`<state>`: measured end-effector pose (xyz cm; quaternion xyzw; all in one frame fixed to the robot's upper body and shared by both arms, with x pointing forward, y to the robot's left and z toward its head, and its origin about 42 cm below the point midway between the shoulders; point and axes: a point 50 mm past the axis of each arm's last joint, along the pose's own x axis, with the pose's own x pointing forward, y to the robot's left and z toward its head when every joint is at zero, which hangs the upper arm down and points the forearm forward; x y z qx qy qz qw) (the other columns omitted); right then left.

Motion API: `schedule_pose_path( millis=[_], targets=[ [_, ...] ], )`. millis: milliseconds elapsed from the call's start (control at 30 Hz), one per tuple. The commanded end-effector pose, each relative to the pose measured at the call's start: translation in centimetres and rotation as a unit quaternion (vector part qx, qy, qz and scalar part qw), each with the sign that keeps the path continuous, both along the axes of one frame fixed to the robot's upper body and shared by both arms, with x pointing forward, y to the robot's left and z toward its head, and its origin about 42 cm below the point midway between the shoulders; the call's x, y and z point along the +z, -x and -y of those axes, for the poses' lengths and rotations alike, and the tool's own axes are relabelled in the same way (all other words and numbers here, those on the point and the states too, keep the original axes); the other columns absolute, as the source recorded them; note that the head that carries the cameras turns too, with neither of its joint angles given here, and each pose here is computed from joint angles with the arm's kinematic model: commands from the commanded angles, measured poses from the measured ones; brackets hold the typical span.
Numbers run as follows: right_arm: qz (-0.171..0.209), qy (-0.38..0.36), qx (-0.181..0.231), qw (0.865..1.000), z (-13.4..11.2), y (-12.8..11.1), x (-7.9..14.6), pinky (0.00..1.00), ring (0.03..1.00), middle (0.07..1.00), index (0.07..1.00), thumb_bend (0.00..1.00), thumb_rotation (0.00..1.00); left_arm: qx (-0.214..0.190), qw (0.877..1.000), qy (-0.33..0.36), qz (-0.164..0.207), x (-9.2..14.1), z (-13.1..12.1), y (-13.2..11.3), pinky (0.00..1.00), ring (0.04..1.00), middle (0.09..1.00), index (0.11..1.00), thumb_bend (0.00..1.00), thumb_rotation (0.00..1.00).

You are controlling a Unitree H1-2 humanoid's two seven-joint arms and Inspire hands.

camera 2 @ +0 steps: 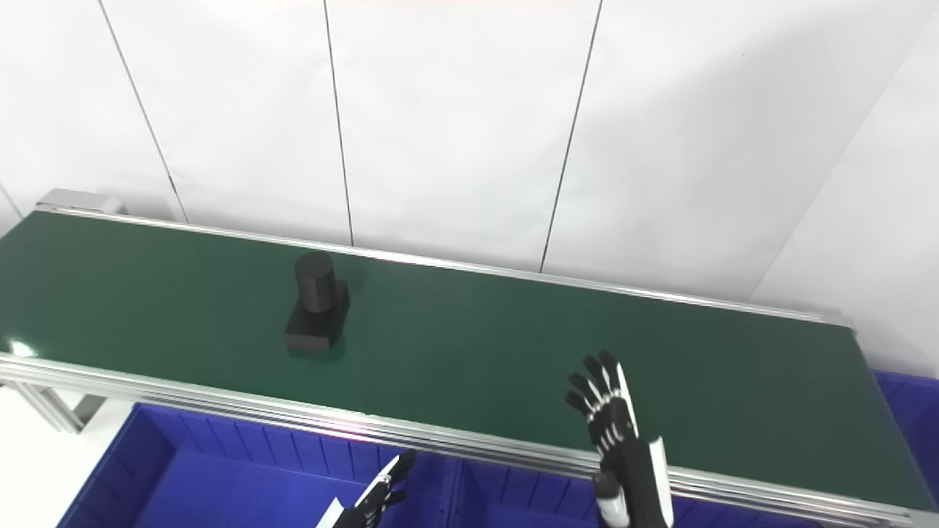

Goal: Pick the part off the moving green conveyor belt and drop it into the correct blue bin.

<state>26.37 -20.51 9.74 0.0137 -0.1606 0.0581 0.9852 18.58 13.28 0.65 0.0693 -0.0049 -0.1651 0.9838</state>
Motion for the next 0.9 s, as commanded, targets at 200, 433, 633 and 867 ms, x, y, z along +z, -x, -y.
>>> schedule_pose_path(
  millis=[200,433,633,867],
  targets=[
    [0.069,0.059,-0.019,0.996,-0.1,-3.5,2.7,0.88,0.96,0.957,0.726,0.94,0.96,-0.007,0.999,0.026,0.038,1.5,0.6,-1.0,0.96,0.99,0.979,0.97,0.83,0.97],
    [0.08,0.07,-0.008,0.994,-0.3,-6.6,3.8,0.86,0.939,0.948,0.724,0.92,0.92,-0.005,0.999,0.028,0.036,1.4,0.8,-1.1,0.95,0.982,0.976,0.974,0.84,0.96],
    [0.074,0.075,-0.004,0.994,-0.6,-9.2,4.4,0.85,0.92,0.921,0.796,0.91,0.87,-0.004,0.999,0.029,0.036,1.4,1.1,-1.1,0.95,0.981,0.964,0.975,0.86,0.96],
    [0.071,0.12,0.009,0.99,-1.0,-12.3,4.7,0.85,0.896,0.915,0.849,0.9,0.9,-0.003,0.999,0.03,0.04,1.5,1.4,-1.1,0.94,0.967,0.946,0.977,0.86,0.95]
  ],
)
